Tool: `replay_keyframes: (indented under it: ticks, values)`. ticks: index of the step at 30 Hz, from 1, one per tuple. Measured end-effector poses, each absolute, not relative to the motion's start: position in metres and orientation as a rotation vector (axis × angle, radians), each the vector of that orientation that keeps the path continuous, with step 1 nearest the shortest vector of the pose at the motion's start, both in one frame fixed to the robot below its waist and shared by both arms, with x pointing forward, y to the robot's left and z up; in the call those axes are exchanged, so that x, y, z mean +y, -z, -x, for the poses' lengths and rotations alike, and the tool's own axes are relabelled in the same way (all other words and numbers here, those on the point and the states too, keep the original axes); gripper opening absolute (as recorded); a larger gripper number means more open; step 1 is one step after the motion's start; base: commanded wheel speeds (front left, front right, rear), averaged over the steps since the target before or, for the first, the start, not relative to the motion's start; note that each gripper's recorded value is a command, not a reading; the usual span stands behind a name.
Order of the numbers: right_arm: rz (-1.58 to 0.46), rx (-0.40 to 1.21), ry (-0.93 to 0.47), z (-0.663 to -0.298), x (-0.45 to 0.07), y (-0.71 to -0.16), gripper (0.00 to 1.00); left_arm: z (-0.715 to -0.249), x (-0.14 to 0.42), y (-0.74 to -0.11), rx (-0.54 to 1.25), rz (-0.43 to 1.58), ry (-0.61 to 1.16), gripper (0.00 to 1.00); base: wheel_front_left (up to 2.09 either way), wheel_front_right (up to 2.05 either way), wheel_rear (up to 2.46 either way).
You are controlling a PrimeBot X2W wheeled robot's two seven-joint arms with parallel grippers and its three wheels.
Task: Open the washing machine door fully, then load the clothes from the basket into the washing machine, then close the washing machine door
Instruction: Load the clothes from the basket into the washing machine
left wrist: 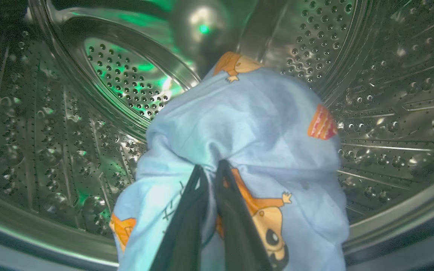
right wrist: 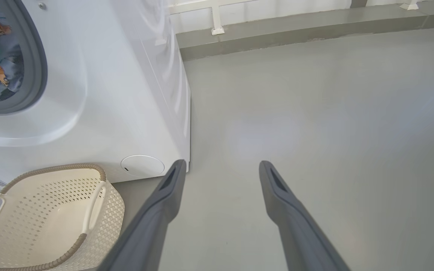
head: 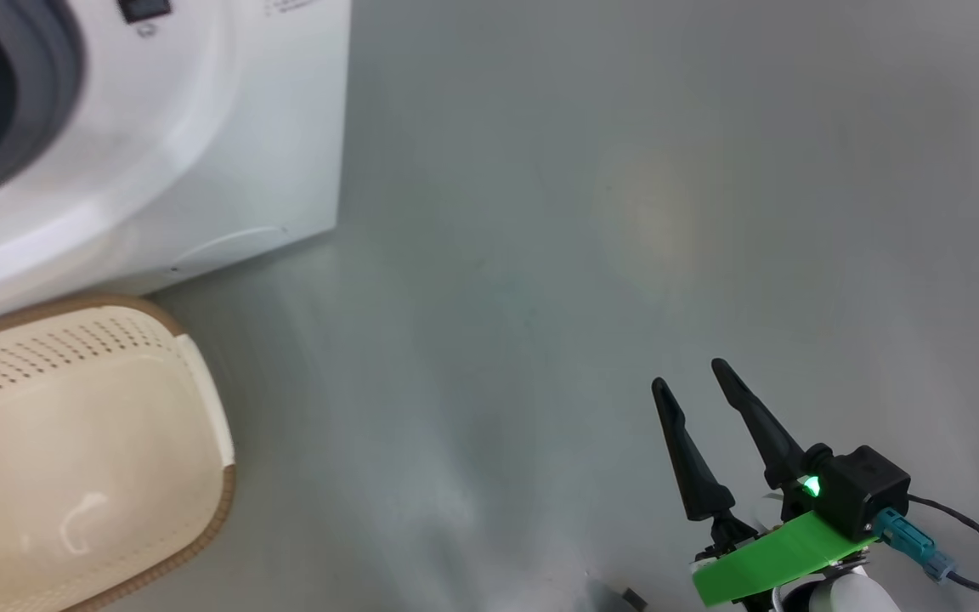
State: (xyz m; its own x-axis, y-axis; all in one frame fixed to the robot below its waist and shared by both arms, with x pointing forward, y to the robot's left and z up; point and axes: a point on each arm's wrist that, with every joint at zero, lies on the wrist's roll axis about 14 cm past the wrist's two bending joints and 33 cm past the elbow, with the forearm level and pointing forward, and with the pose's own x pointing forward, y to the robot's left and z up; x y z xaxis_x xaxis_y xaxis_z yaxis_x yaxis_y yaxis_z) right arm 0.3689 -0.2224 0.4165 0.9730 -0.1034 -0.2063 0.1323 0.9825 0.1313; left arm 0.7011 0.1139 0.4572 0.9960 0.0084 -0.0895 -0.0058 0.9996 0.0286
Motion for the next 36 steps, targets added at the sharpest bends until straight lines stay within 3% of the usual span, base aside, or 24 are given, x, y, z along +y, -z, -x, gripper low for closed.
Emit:
replay_keyframes:
  ticks: [15, 24, 33, 34, 35, 36]
  values:
    - [-0.100, 0.309, 0.184, -0.370, -0.242, -0.381, 1.00, -0.774, 0.105, -0.466, -0.051, 0.022, -0.052, 0.00, 0.00, 0.00, 0.00]
    - [-0.111, 0.356, 0.168, -0.376, -0.236, -0.361, 1.00, -0.786, 0.116, -0.482, -0.178, -0.002, -0.112, 0.00, 0.00, 0.00, 0.00]
    - [-0.124, 0.322, 0.168, -0.375, -0.235, -0.373, 1.00, -0.771, 0.112, -0.430, 0.041, -0.095, -0.076, 0.00, 0.00, 0.00, 0.00]
    - [-0.123, 0.321, 0.174, -0.373, -0.237, -0.374, 1.00, -0.769, 0.113, -0.425, 0.073, -0.102, -0.075, 0.16, 0.00, 0.00, 0.00]
    - [-0.124, 0.323, 0.180, -0.370, -0.238, -0.375, 1.00, -0.766, 0.113, -0.419, 0.114, -0.107, -0.076, 0.44, 0.00, 0.00, 0.00]
    - [-0.125, 0.326, 0.186, -0.367, -0.239, -0.375, 1.00, -0.764, 0.112, -0.416, 0.138, -0.112, -0.071, 0.83, 0.00, 0.00, 0.00]
